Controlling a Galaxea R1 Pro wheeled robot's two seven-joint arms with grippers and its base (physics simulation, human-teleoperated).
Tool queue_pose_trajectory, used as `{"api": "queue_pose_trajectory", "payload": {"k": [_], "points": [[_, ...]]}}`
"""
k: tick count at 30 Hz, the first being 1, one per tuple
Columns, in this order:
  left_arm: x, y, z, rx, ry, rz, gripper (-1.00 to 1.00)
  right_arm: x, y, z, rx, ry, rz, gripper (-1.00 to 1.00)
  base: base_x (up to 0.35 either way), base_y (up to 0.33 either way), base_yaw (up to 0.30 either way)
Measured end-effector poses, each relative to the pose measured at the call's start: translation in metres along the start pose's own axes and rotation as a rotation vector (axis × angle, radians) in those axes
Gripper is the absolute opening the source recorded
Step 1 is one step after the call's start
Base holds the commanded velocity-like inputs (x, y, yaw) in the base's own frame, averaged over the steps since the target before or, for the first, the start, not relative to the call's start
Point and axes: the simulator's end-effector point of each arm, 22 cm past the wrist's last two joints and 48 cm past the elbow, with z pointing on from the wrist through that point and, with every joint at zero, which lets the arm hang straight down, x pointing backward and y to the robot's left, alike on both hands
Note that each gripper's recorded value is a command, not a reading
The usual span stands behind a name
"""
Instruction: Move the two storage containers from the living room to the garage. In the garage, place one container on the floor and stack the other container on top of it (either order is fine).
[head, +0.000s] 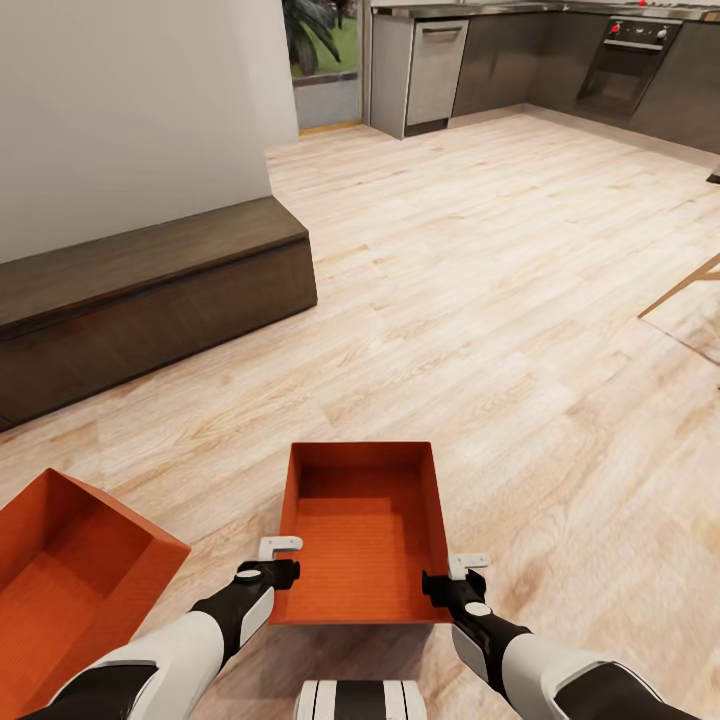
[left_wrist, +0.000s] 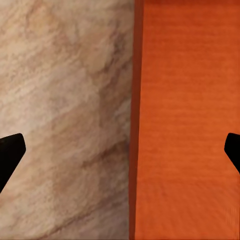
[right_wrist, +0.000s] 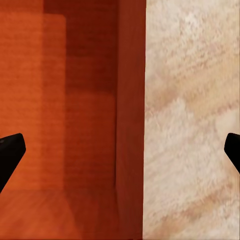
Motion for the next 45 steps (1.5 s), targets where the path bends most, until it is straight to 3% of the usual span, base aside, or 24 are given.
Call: {"api": "queue_pose_trajectory", "payload": {"k": [5, 34, 35, 36, 45], "points": [[0.0056, -0.0005, 0.0096, 0.0, 0.0, -0.002, 1.0, 0.0068, 0.0007, 0.0088, 0.0, 0.0, 0.0, 1.0, 0.0, 0.0, 0.0], [0.0055, -0.0003, 0.0097, -0.001, 0.0, -0.007, 1.0, 0.0061, 0.0004, 0.0089, 0.001, -0.003, 0.002, 1.0, 0.0, 0.0, 0.0], [0.0056, -0.0003, 0.0097, -0.001, 0.0, -0.007, 1.0, 0.006, 0.0005, 0.0089, 0.001, -0.003, 0.002, -1.0, 0.0, 0.0, 0.0], [0.0056, -0.0003, 0.0097, -0.001, 0.001, -0.007, -1.0, 0.006, 0.0005, 0.0089, 0.001, -0.003, 0.002, -1.0, 0.0, 0.0, 0.0], [0.0065, -0.0032, 0.0095, 0.009, 0.003, -0.014, -1.0, 0.0048, 0.0039, 0.0089, -0.013, -0.007, -0.033, -1.0, 0.0, 0.0, 0.0]]}}
